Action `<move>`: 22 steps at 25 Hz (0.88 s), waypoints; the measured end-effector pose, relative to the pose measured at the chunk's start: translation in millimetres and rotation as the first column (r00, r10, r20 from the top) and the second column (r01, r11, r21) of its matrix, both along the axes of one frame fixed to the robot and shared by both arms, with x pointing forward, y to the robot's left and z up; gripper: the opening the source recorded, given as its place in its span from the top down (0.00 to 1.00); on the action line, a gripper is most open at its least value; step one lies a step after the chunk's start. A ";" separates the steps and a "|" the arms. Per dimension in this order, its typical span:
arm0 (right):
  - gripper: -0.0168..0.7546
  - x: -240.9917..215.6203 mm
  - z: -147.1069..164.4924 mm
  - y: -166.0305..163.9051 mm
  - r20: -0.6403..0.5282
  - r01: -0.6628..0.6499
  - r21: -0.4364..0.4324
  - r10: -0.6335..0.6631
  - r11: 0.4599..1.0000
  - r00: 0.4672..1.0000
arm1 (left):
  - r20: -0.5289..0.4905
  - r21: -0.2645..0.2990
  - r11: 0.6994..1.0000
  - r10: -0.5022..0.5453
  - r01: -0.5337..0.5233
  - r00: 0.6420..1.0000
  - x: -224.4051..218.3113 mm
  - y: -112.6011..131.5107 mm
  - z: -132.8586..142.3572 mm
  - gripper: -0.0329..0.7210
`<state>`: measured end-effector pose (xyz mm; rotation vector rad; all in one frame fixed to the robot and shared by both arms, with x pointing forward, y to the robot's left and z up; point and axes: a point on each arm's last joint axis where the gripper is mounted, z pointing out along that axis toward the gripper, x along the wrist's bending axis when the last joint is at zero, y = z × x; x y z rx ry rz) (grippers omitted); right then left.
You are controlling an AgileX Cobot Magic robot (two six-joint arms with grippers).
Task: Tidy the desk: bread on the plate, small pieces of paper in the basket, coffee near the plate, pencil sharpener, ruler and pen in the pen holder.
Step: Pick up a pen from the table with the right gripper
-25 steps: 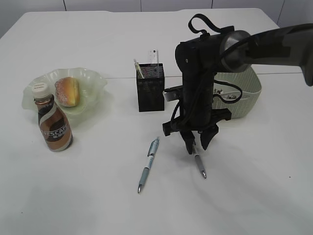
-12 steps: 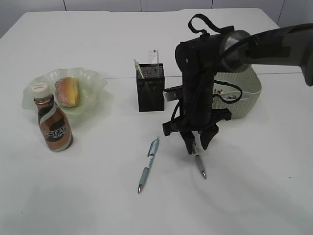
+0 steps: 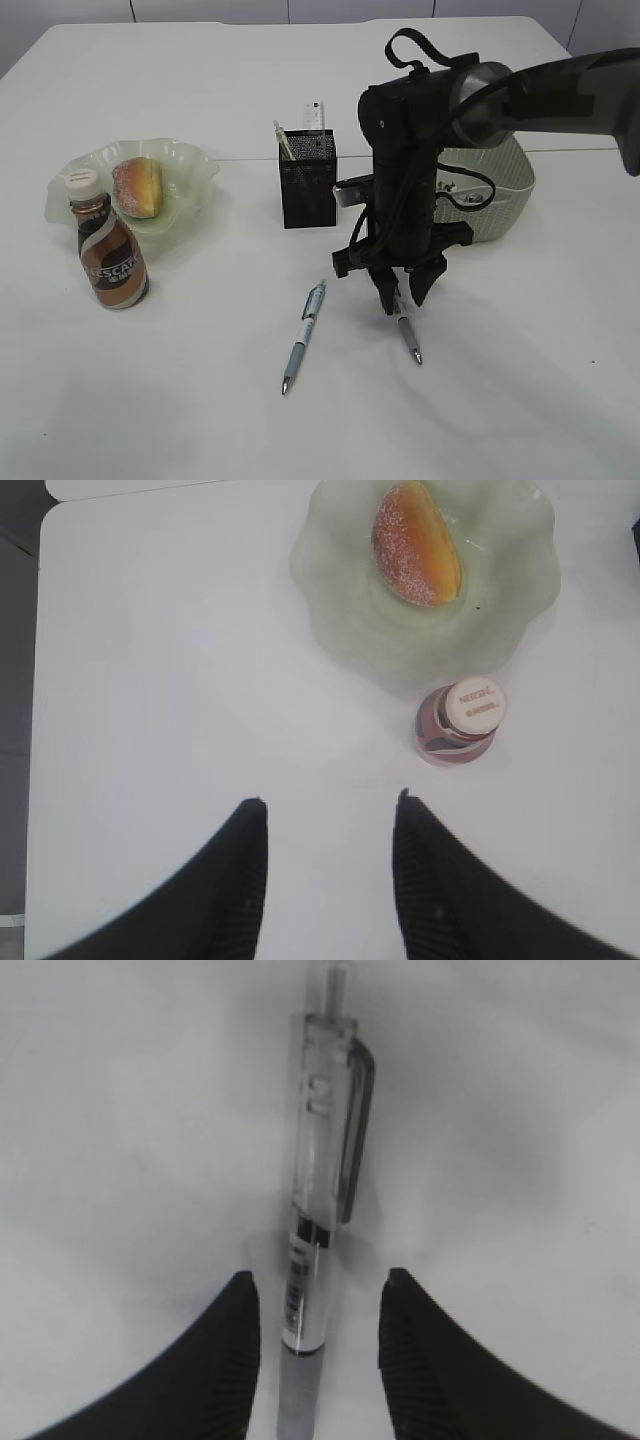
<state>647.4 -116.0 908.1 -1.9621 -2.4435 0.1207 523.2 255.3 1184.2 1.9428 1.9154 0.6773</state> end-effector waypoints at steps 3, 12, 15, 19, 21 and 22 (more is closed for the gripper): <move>0.60 0.0 0.0 0.0 0.000 0.000 0.000 0.000 1.000 1.000 | 0.000 0.000 1.000 0.000 0.000 1.000 0.0 0.0 0.0 0.55; 0.60 0.0 -12.0 0.5 -0.025 0.002 -0.006 -0.003 1.000 1.000 | 0.000 0.000 1.000 0.000 0.000 1.000 0.0 0.0 0.0 0.55; 0.60 -0.1 -12.0 0.7 -0.026 0.003 -0.004 -0.004 1.000 1.000 | 0.000 0.000 1.000 0.000 0.000 1.000 0.0 0.0 0.0 0.55; 0.62 -0.1 -13.0 0.8 -0.029 0.004 -0.004 -0.004 1.000 1.000 | 0.000 0.000 1.000 0.000 0.000 1.000 0.0 0.0 0.0 0.55; 0.69 -0.4 -13.0 1.3 -0.031 0.007 0.001 -0.007 1.000 0.999 | 0.000 0.000 1.000 0.000 0.000 1.000 0.0 0.0 0.0 0.55; 0.73 -0.4 -13.0 1.5 -0.032 0.008 0.003 -0.008 1.000 0.999 | 0.000 0.000 1.000 0.000 0.000 1.000 0.0 0.0 0.0 0.55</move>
